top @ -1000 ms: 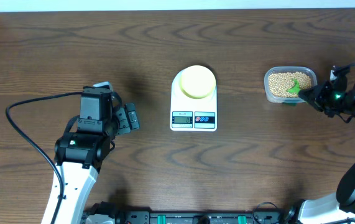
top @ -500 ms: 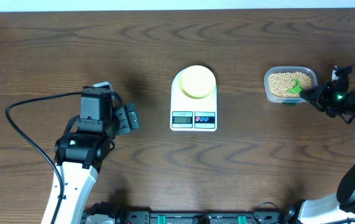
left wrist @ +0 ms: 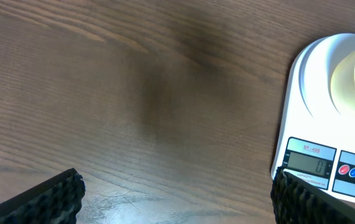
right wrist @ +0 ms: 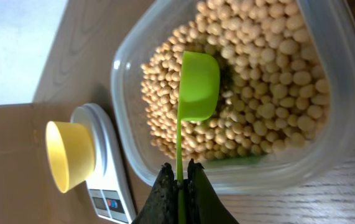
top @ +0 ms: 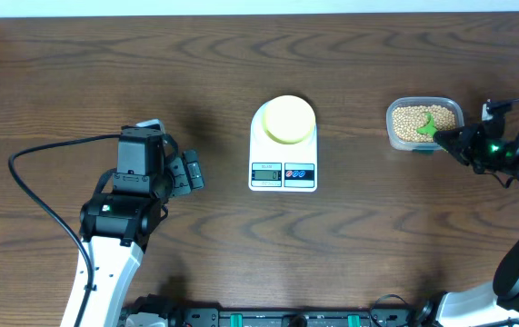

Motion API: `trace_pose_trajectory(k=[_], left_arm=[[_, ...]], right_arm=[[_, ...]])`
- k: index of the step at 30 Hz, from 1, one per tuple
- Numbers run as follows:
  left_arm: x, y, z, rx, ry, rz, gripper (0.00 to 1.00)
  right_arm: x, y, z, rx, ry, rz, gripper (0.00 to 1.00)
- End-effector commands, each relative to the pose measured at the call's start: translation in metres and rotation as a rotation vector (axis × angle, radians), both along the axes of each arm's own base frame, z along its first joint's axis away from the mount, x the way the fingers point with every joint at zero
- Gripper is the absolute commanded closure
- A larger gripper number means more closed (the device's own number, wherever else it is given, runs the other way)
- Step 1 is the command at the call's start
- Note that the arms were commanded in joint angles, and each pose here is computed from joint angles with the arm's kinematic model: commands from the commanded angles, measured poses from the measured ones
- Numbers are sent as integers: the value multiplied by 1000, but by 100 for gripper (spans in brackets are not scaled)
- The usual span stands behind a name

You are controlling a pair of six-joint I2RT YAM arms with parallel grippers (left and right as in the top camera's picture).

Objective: Scoop item into bowl and weigh 50g on scale
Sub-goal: 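Dip the scoop into the soybeans and drag it through them, then lift the filled scoop up out of the soybean tub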

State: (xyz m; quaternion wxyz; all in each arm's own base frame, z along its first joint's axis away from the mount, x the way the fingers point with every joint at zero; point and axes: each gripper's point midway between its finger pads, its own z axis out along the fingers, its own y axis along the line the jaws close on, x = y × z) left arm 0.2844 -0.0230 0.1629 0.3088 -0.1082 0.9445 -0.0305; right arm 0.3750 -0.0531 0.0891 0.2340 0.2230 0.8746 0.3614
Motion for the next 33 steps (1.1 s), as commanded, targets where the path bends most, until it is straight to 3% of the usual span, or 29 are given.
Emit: trace_pose_trajectory(k=[1,33], left_arm=[[0,3,0,10,2,13,2],[0,3,0,10,2,13,2]], right_arm=[[-2,-1,1,64,-4,-10,99],[-10,-16,40,289,-143,-22,99]])
